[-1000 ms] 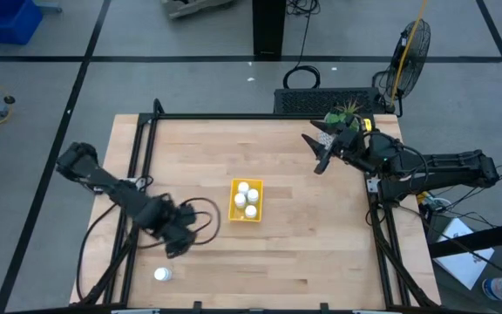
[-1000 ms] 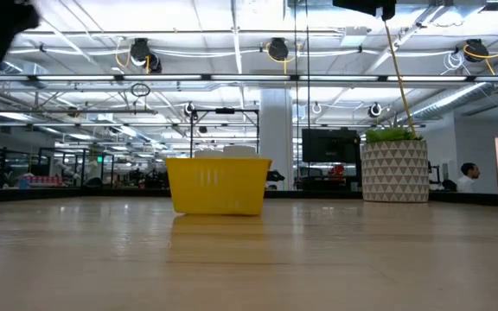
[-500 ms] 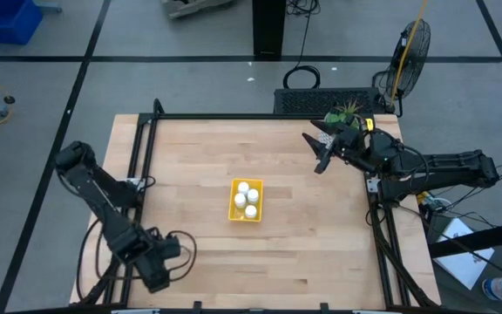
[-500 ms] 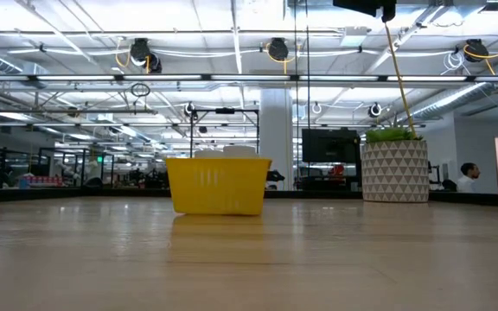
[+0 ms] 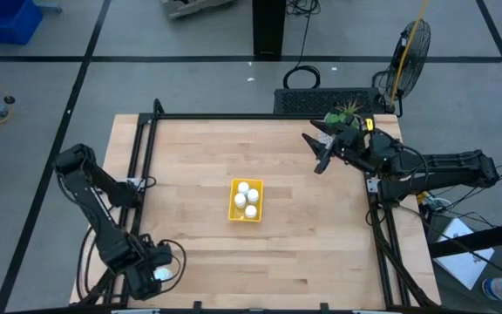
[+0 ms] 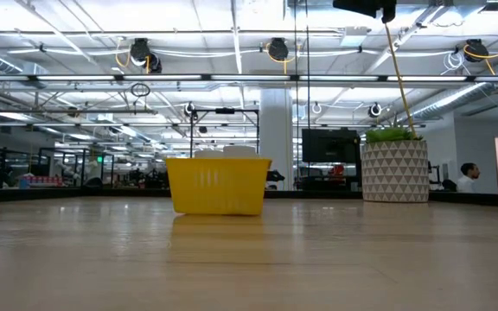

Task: Pick and place pill bottles into a basket
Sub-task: Put the white pill bottle into the yellow bin

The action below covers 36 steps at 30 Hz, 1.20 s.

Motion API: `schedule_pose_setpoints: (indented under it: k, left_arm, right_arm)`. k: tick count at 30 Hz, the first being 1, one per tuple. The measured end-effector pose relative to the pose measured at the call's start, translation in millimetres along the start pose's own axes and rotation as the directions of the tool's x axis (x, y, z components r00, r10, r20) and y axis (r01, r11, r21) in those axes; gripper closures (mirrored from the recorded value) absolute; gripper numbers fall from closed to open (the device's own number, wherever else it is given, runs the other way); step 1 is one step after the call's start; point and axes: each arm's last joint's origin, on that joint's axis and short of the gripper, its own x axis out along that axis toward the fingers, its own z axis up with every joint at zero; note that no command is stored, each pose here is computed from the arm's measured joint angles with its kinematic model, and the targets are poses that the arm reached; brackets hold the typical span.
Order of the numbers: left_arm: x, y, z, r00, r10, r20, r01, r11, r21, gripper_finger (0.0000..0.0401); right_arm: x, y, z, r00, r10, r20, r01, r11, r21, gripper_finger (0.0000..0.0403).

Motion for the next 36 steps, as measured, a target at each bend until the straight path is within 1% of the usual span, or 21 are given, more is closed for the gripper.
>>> schedule_pose_setpoints:
  k: [3, 8, 12, 17, 24, 29, 36]
  left_arm:
    - [8, -2, 3, 1.000, 0.026, -0.010, -0.026, 0.999, 0.026, 0.0011]
    - [17, -3, 7, 0.998, 0.061, -0.013, -0.060, 0.997, 0.052, 0.0011]
    - [21, -3, 10, 0.997, 0.078, -0.014, -0.077, 0.995, 0.057, 0.0011]
    - [26, -4, 9, 0.995, 0.092, -0.025, -0.091, 0.994, 0.061, 0.0011]
    - [26, -5, 7, 0.996, 0.091, -0.018, -0.089, 0.994, 0.063, 0.0011]
    - [27, -10, 4, 0.999, 0.050, 0.007, -0.050, 0.996, 0.076, 0.0011]
    - [27, -10, 5, 0.997, 0.060, 0.048, -0.064, 0.995, 0.075, 0.0011]
  right_arm:
    - [0, 0, -2, 1.000, 0.001, -0.010, -0.001, 1.000, -0.005, 0.0193]
    - [0, 1, -14, 1.000, 0.001, -0.029, -0.002, 1.000, -0.016, 0.0193]
    - [-1, 1, -18, 1.000, 0.000, -0.004, 0.000, 1.000, -0.006, 0.0193]
    - [-1, 1, -17, 1.000, -0.001, 0.024, 0.001, 1.000, 0.000, 0.0193]
    - [-1, 1, -17, 1.000, 0.001, 0.023, -0.001, 1.000, -0.001, 0.0193]
    - [-1, 1, -17, 1.000, 0.001, 0.023, -0.001, 1.000, -0.001, 0.0193]
    - [-1, 1, -17, 1.000, 0.001, 0.023, -0.001, 1.000, 0.000, 0.0193]
